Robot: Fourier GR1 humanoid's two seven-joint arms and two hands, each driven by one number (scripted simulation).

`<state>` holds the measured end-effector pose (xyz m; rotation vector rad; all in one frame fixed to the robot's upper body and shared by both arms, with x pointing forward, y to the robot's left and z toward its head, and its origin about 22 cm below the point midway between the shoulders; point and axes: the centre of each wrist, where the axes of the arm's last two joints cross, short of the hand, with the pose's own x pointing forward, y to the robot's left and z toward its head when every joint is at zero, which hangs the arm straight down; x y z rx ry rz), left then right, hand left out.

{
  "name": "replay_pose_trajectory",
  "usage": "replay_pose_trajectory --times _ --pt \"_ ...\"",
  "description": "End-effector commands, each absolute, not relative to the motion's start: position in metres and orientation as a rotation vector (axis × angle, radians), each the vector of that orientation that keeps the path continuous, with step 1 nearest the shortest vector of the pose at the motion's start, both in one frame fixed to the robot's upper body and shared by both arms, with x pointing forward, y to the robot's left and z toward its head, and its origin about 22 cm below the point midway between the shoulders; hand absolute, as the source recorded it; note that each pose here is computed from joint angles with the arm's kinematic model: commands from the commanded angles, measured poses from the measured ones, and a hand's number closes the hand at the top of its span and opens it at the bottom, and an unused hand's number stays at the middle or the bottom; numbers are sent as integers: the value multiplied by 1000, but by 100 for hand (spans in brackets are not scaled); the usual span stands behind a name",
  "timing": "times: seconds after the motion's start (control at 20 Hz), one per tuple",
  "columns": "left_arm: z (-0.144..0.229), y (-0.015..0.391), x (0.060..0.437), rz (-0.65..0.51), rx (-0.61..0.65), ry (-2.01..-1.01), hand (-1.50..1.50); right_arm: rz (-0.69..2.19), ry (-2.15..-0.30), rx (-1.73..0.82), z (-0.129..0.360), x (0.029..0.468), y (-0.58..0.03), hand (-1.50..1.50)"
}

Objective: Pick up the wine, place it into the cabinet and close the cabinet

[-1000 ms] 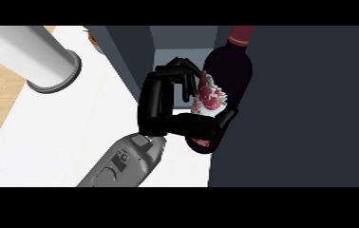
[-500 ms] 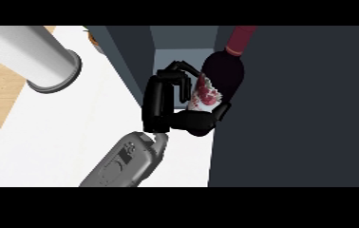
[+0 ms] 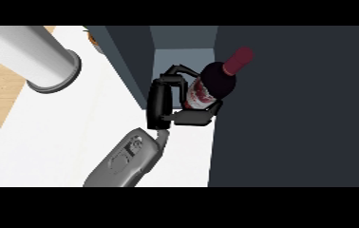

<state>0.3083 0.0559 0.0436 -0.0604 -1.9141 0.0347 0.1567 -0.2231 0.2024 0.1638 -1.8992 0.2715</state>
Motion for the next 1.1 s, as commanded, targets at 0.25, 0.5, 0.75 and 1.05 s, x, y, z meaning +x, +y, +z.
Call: replay_pose_trajectory --times 0.25,0.5,0.75,1.05 --pt "45 65 347 76 -5 -1917 150 272 -1937 215 213 139 -232 -150" --pt "26 89 355 112 4 -1924 150 261 -1945 211 201 136 -242 -150" --pt "41 77 367 88 -22 -1882 150 257 -1937 222 200 135 -231 -150" --pt "24 93 376 109 -28 -1837 150 284 -1929 242 213 128 -228 -150"
